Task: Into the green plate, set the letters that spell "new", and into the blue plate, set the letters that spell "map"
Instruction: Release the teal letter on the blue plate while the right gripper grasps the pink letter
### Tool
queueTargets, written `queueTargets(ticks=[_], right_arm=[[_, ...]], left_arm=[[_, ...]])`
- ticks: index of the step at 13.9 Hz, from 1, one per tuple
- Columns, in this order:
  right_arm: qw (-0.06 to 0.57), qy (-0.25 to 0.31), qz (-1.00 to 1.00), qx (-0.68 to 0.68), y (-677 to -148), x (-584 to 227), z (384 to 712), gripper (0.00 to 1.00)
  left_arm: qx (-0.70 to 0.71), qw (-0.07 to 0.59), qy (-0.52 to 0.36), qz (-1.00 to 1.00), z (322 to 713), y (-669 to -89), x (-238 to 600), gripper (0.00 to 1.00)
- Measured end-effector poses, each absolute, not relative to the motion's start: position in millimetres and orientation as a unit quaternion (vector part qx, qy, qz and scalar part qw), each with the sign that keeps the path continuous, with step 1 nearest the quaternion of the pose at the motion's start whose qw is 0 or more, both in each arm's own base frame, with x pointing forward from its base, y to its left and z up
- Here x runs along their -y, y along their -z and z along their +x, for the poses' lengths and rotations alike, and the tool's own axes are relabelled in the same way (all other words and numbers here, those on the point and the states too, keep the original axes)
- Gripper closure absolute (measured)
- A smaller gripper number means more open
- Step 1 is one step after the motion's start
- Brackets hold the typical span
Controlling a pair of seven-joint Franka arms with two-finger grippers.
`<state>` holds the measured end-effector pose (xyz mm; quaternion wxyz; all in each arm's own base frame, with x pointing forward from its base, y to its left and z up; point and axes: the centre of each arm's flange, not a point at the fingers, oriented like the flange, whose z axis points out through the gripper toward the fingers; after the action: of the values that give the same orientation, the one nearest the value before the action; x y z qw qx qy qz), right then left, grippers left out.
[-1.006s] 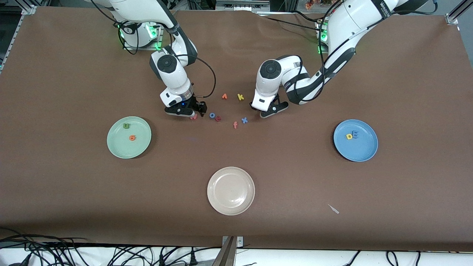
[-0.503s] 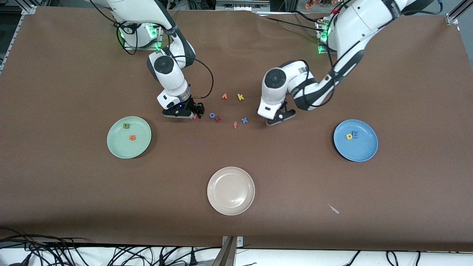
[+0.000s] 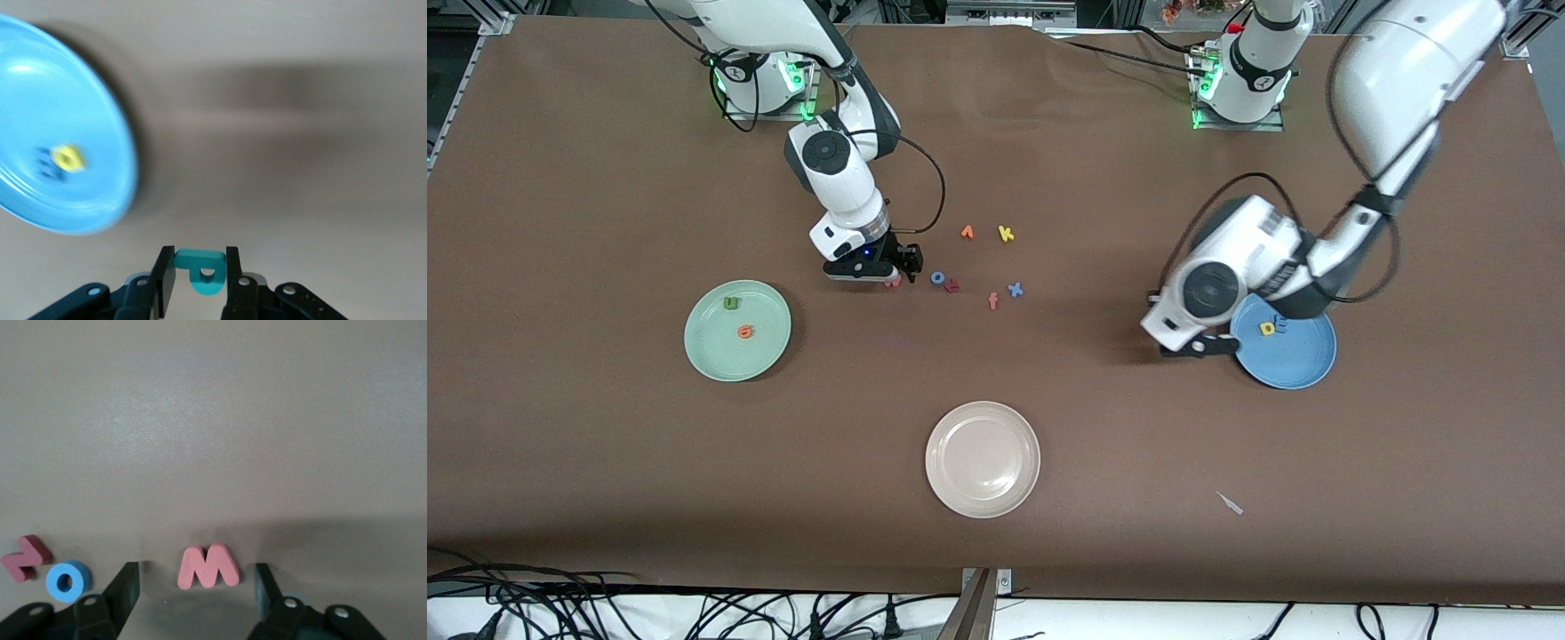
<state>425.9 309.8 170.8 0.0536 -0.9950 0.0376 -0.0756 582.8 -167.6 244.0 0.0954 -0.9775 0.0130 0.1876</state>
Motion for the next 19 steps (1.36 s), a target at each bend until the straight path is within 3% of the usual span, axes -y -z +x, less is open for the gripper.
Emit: queueTargets(ticks=[6, 7, 10, 12, 13, 14, 19], right_arm=[[0.044, 0.080, -0.996, -0.020, -170, -306, 428, 0.36], [0.043, 0.080, -0.996, -0.019, -170, -306, 428, 0.36], [0.043, 0.080, -0.996, -0.019, -169, -306, 428, 0.38], [0.043, 0.082, -0.996, -0.020, -170, -306, 429, 0.53], [0.043, 0.081, -0.996, -0.019, -170, -306, 429, 0.53], [0.044, 0.082, -0.995, -0.019, -171, -306, 429, 0.58], [0.042, 0.083, -0.996, -0.011, -171, -305, 431, 0.58]], left_arm=[[-0.093, 0.067, -0.228, -0.967, 601, -215, 37, 0.65], [-0.093, 0.065, -0.228, -0.967, 601, -212, 37, 0.61], [-0.087, 0.067, -0.217, -0.970, 612, -225, 35, 0.32], [-0.070, 0.075, -0.221, -0.970, 624, -247, 20, 0.14], [-0.061, 0.079, -0.224, -0.969, 630, -259, 13, 0.03], [-0.053, 0.083, -0.225, -0.969, 634, -271, 6, 0.00], [-0.018, 0.084, -0.220, -0.972, 642, -309, -12, 0.00]])
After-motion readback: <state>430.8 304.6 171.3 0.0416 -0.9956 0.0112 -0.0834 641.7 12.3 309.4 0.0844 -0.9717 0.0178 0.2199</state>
